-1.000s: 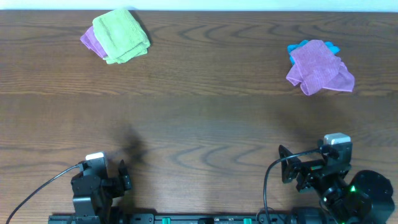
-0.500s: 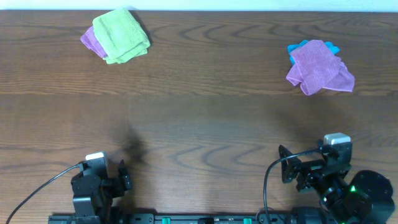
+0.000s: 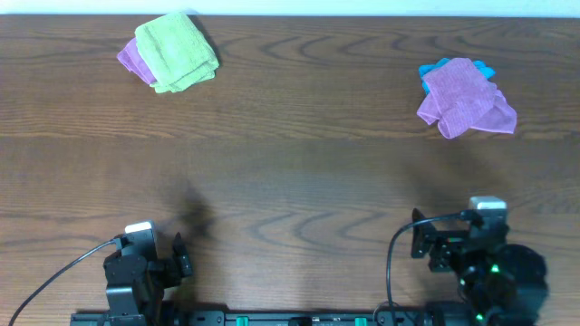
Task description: Fold the cloth
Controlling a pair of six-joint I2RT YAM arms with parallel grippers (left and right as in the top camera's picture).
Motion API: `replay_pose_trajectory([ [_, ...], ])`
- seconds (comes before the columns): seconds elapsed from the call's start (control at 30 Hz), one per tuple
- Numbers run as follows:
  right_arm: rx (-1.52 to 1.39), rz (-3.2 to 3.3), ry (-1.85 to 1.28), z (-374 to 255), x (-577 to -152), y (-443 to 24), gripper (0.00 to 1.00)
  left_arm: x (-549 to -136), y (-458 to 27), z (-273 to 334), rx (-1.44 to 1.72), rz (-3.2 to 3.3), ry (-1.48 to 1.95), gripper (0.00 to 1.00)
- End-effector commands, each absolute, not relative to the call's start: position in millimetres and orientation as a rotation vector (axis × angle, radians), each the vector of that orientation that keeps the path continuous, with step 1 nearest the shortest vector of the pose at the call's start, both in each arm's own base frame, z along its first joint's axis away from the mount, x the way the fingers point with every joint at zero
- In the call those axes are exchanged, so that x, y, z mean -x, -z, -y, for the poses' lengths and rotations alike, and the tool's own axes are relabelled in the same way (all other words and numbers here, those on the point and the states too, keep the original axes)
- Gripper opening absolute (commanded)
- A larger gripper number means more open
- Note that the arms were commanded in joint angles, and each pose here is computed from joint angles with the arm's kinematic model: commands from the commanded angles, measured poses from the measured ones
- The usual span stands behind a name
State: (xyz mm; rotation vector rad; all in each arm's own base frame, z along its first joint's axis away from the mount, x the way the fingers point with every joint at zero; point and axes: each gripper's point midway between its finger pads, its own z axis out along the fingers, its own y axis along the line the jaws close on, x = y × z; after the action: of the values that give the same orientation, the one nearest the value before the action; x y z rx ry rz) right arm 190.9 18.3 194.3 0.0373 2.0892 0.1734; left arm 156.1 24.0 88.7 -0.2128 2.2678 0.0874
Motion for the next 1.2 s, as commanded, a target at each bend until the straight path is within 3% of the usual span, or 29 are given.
replay_pose_trajectory([
  [0.0, -0.047, -2.087, -0.144, -13, -194, -166, 0.99, -147, -74, -26, 0.198, -2.33, -0.117, 0.95],
  [0.7, -0.041, -2.188, -0.146, -15, -188, -74, 0.99, -147, -74, -26, 0.198, -2.33, -0.117, 0.95],
  [1.17, 0.04, -2.185, -0.104, -15, -188, -73, 0.99, -147, -74, -26, 0.198, -2.33, -0.117, 0.95],
])
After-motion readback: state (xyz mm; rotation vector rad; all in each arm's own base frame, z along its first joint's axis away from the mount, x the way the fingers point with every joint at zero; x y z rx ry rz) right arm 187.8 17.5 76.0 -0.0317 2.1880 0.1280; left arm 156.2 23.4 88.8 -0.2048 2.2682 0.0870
